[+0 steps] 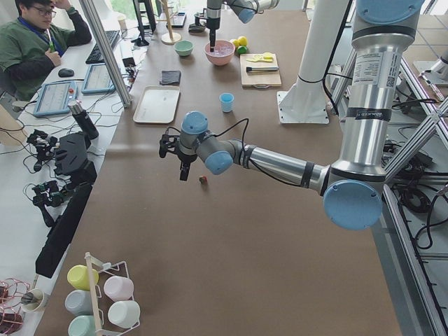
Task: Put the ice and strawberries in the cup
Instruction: 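Lower the left gripper onto the red strawberry while the right arm withdraws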
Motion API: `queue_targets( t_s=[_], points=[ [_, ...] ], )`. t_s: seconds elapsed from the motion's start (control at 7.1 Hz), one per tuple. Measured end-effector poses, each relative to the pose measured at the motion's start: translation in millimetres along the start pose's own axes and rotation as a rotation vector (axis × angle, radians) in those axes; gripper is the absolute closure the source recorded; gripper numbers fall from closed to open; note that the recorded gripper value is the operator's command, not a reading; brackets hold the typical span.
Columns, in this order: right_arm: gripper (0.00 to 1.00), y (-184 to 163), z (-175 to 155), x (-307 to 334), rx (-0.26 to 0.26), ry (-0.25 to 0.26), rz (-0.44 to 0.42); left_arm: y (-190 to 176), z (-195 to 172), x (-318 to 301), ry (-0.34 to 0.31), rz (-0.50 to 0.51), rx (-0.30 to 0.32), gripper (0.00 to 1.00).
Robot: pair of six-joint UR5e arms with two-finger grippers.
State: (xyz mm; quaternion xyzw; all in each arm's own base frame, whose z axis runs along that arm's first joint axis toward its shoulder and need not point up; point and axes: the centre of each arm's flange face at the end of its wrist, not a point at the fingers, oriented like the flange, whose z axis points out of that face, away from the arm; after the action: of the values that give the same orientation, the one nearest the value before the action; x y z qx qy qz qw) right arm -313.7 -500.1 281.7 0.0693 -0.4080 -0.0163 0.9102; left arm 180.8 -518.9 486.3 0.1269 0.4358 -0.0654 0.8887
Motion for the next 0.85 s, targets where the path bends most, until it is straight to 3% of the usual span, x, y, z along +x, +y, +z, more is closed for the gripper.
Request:
queue_targets(
  t_s=[0.42,0.85],
  points=[
    [0.0,2,7,43,0.004,-0.03,-0.01,46,54,41,-0.077,0.019,0.02,0.02],
    [0.0,2,7,47,0.006,-0.032,-0.006,80,103,47,-0.085,0.033,0.028,0.03]
  ],
)
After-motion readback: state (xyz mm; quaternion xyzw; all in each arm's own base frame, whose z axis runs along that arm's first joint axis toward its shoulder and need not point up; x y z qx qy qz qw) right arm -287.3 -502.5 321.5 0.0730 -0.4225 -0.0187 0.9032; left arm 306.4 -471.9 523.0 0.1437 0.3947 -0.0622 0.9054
